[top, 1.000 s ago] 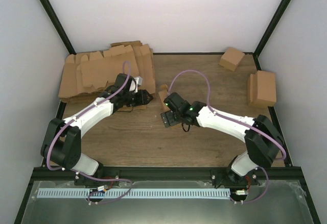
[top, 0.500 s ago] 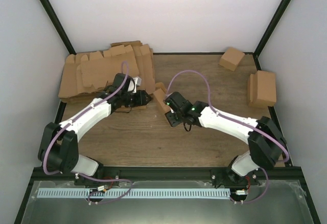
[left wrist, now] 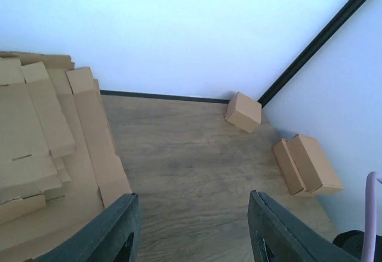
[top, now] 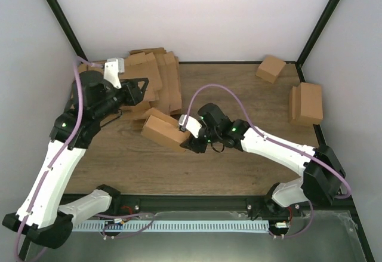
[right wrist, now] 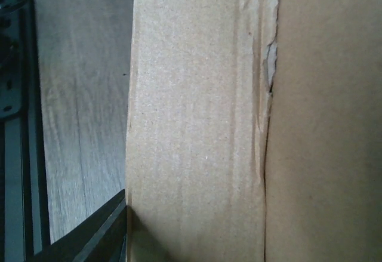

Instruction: Fold the paper box

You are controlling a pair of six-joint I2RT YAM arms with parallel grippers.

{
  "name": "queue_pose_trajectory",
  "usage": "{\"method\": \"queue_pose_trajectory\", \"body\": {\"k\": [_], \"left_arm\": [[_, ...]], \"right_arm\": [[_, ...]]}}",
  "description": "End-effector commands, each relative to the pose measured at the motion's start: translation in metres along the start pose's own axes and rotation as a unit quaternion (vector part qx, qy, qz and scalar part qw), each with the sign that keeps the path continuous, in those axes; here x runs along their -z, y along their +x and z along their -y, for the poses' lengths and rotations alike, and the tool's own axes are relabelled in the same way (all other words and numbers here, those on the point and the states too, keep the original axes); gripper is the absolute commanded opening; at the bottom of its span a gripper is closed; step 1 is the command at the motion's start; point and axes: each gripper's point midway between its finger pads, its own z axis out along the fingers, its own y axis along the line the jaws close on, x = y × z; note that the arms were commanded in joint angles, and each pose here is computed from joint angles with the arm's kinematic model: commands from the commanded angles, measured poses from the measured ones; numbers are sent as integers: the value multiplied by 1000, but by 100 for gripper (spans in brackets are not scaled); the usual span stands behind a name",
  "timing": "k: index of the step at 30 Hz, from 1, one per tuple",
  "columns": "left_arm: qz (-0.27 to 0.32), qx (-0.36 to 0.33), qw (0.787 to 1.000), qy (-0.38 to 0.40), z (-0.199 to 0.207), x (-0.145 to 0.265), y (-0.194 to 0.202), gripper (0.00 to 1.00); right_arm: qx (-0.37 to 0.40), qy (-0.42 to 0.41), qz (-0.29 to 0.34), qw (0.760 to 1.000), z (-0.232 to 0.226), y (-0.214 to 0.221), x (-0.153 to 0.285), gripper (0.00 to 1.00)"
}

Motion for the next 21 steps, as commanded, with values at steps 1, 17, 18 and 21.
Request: {"method": "queue_pose_trajectory", "body": {"k": [1,17,18,21], "left_arm": [[-49,-9,997,-56,-25,-4,26,52],[-83,1,996,-40,-32,-21,57,52],[-86,4,996,-39,-33,-23,60,52],[-93,10,995,-32,-33,-27,68,52]], "right_arm": [[145,-52,28,988,-22,-14,6,46],[266,-45,-96,958,2,35,-25,50],[267,-44,-102,957,3,39,-28,50],[273,-31,-123,954,11,47,-31,51]]}}
